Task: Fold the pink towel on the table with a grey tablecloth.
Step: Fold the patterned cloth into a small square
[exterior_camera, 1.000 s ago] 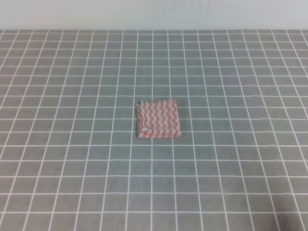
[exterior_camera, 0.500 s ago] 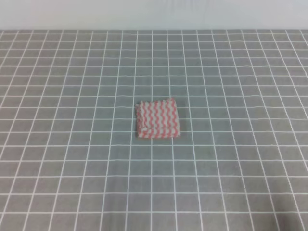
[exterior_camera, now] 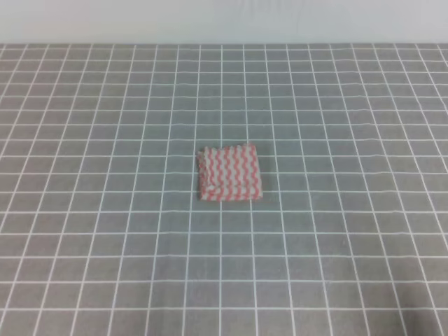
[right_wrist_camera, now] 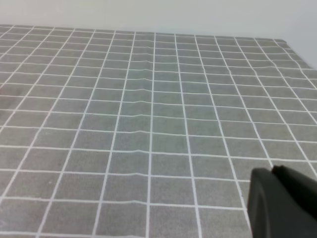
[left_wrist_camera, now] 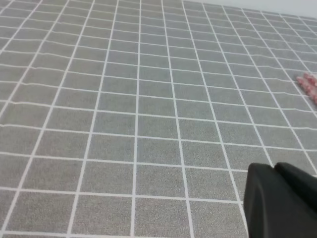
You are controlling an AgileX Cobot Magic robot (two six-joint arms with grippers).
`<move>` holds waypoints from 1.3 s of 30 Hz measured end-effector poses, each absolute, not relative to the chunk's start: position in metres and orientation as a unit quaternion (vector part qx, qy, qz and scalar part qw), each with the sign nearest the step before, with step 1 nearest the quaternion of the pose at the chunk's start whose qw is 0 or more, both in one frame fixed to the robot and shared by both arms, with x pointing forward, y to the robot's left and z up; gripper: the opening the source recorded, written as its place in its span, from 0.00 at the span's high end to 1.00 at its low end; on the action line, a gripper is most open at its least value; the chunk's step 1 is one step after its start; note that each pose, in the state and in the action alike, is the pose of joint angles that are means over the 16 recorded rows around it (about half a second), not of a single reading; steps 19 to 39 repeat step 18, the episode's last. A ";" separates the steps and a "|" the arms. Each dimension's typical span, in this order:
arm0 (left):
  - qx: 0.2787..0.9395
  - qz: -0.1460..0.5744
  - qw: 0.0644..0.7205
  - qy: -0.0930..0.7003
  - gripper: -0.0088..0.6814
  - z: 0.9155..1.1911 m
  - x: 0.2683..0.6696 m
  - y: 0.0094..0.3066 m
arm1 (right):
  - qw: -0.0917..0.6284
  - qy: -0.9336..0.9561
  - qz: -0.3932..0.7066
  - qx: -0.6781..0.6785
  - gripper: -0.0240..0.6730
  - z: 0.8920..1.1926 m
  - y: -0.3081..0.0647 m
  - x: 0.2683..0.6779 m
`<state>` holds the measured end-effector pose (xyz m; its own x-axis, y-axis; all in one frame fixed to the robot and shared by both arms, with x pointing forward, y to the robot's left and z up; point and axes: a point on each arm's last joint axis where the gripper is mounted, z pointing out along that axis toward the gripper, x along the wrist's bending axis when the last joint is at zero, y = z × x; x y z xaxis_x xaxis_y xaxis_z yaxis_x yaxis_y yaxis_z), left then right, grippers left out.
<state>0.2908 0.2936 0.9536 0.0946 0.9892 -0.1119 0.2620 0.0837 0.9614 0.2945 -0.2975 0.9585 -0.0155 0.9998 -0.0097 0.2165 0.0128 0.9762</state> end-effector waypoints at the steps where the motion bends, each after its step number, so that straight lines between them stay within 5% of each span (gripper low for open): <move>1: 0.563 0.378 0.480 0.556 0.99 0.954 0.291 0.294 | 0.442 0.558 0.443 0.545 0.99 0.959 -0.297 0.294; 39: 0.566 0.381 0.477 0.554 0.99 0.954 0.291 0.294 | 0.437 0.559 0.442 0.549 0.99 0.955 -0.297 0.295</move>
